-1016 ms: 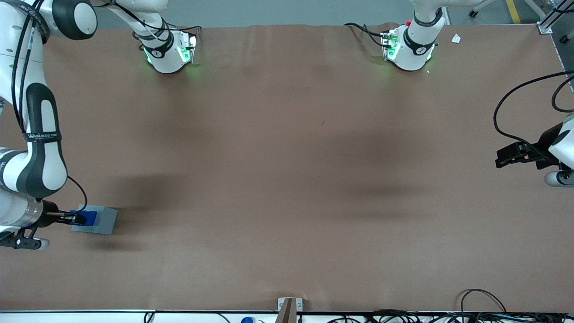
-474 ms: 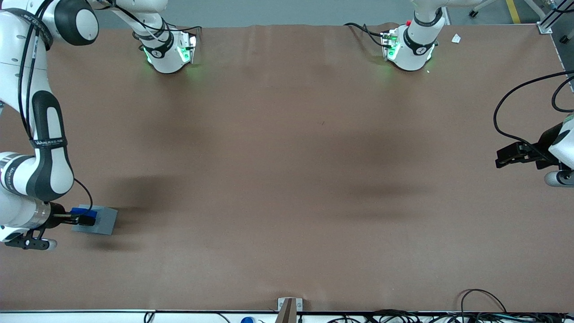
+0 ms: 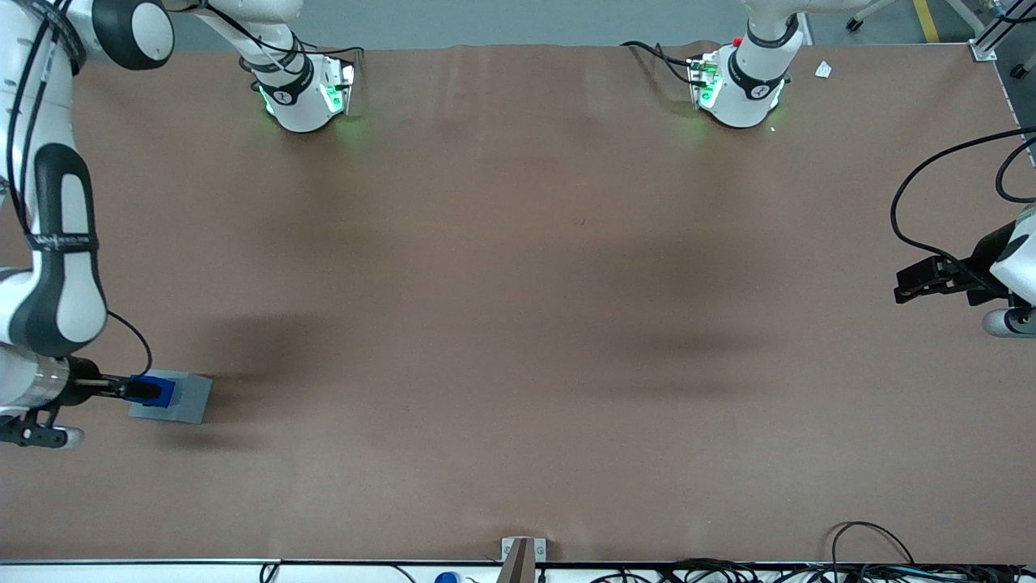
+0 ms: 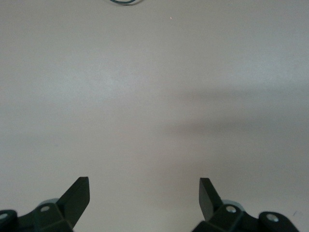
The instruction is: Insert blue part into gray base with right arm
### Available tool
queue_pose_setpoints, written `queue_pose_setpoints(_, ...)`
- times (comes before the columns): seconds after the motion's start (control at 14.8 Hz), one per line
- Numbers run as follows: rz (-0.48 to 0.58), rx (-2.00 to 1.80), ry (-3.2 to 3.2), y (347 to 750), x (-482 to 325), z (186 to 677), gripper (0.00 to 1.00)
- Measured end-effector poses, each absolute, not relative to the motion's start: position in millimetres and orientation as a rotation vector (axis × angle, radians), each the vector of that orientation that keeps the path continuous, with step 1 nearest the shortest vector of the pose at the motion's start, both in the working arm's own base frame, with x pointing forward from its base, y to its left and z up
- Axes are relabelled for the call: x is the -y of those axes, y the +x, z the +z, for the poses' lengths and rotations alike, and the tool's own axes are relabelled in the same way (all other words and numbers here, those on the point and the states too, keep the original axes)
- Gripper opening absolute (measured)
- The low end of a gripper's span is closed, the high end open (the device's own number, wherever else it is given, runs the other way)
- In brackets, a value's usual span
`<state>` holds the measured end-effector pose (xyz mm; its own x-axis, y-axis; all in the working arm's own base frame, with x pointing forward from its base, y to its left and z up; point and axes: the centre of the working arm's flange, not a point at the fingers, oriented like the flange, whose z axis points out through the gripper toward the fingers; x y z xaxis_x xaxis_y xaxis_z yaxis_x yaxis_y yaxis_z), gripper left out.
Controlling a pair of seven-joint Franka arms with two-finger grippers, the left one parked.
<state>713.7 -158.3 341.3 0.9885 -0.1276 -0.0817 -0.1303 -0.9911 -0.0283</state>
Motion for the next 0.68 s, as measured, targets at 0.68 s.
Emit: queue_pose_setpoints(0.68, 0.107, -0.26, -3.082, 616.2, 93.5, 557.7, 1.0)
